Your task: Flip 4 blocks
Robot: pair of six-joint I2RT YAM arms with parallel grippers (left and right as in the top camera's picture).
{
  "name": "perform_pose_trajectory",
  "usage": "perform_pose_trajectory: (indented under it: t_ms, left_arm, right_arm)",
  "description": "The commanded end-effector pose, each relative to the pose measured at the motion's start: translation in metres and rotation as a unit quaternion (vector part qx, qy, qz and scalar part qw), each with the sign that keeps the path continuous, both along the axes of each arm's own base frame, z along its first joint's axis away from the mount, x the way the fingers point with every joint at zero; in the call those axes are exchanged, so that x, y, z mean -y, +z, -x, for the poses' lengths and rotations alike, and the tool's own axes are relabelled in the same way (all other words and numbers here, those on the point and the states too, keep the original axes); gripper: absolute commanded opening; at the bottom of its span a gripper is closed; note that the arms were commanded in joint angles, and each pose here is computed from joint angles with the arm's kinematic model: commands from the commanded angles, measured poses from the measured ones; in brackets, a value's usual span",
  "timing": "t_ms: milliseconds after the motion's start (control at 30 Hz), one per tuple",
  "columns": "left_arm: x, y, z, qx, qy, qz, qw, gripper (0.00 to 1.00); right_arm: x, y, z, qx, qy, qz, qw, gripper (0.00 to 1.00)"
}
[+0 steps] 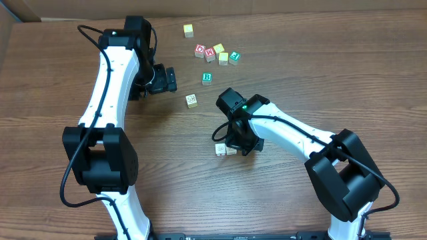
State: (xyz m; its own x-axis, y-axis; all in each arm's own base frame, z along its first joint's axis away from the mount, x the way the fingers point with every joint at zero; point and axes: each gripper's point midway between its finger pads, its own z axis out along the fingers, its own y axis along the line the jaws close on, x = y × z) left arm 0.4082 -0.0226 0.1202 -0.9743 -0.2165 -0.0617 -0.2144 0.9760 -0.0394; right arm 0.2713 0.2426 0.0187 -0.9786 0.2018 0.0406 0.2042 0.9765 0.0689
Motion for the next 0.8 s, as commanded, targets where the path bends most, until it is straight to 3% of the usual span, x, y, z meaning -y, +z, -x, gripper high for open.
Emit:
perform_pose_trajectory:
  t_ms: [0,567,767]
  left_arm:
    - [0.004,0.008,0.001,0.01,0.006,0.003,1.0,1.0]
    - [0.004,0.008,0.001,0.01,0.006,0.003,1.0,1.0]
    - [0.004,0.008,0.001,0.009,0.006,0.004,1.0,1.0]
  right_arm:
    - [-0.009,0.011,0.002,0.0,-0.002,-0.027,1.0,0.04]
    - [-0.016,0.013,0.009,-0.022,-0.001,-0.049,0.999,0.04]
    - [0.007,0.011,-0.001,-0.007,-0.013,-0.012,1.0,0.04]
